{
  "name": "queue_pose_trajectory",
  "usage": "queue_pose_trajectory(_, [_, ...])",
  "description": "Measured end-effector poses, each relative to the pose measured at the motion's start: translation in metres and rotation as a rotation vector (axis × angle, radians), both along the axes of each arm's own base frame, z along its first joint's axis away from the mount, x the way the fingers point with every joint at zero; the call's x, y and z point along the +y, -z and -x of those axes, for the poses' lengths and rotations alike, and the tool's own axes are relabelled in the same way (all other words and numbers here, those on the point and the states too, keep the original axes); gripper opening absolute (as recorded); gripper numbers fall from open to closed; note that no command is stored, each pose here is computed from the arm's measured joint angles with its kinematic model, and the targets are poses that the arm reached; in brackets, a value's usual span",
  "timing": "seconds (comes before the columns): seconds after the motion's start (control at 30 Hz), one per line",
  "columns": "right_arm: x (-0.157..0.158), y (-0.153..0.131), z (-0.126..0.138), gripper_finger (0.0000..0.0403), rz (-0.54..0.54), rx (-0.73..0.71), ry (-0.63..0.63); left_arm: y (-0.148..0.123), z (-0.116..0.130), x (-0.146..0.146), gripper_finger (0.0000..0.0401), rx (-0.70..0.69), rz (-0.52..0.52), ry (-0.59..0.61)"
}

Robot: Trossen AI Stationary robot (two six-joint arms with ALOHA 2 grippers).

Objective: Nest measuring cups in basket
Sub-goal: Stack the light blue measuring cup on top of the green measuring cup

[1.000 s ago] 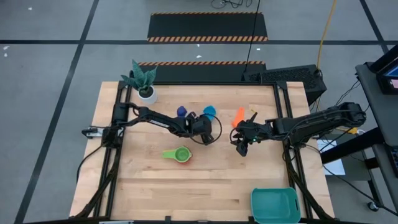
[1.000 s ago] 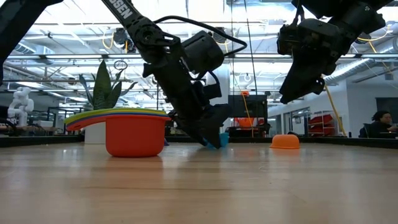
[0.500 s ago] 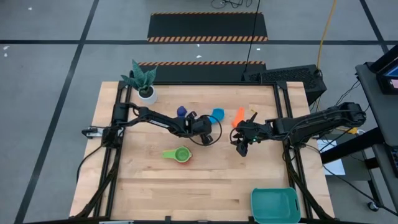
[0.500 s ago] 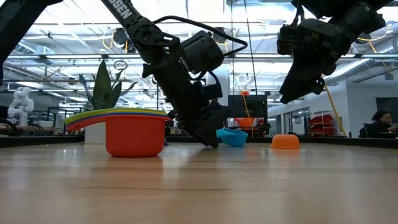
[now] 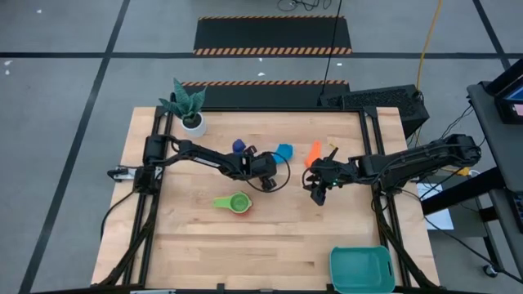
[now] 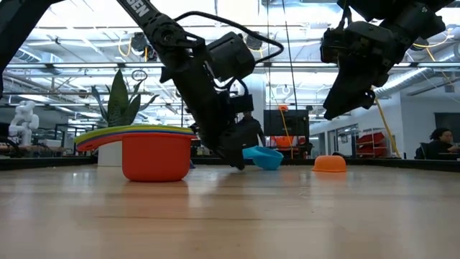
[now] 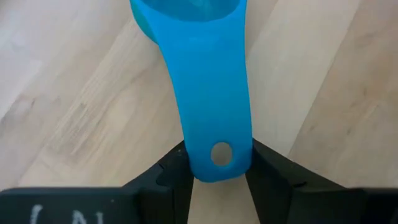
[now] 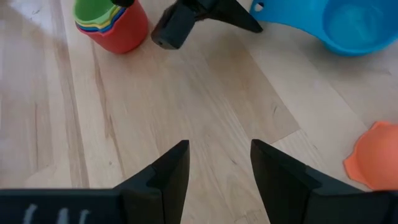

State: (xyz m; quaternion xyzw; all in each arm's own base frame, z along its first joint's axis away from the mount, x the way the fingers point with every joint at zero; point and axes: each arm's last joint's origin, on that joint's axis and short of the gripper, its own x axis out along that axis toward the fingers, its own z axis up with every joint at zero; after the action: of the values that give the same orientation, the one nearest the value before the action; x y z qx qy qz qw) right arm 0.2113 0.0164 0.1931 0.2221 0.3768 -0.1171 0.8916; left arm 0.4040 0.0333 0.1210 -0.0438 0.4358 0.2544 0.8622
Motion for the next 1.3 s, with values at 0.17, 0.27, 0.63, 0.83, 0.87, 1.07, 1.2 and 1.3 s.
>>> queue_pose_trajectory(0.17, [0.0,0.0,0.0,0.0162,0.001,0.0,-0.001,-0.009,0.002,-0.001,0.0127,-0.001,0.006,0.004])
queue_pose_trajectory(0.27, [0.0,0.0,0.0,0.0162,0.001,-0.004,-0.001,-0.01,0.005,-0.002,0.0116,0.028,0.01,0.014])
queue_pose_trajectory(0.63, [-0.001,-0.001,-0.001,0.0162,0.037,-0.023,0.033,-0.012,0.003,-0.007,0.0121,0.015,0.014,0.049])
queue_pose_trajectory(0.83, [-0.002,-0.006,-0.006,0.0162,0.087,-0.086,0.03,-0.014,0.003,-0.007,0.0096,0.003,0.033,0.068])
queue_pose_trajectory(0.87, [-0.002,-0.006,-0.006,0.0162,0.1,-0.092,0.039,-0.014,0.002,-0.007,0.0094,0.002,0.04,0.081])
queue_pose_trajectory(1.07, [-0.008,-0.004,-0.009,0.0162,0.248,-0.098,0.175,-0.014,0.002,-0.009,0.0052,0.008,0.063,0.133])
queue_pose_trajectory(1.2, [-0.009,0.003,-0.018,0.0162,0.293,-0.086,0.152,-0.014,0.001,-0.009,0.0009,0.012,0.055,0.152])
queue_pose_trajectory(1.3, [-0.012,0.007,-0.024,0.0162,0.307,-0.095,0.153,-0.015,0.0,-0.009,0.0009,-0.004,0.049,0.161])
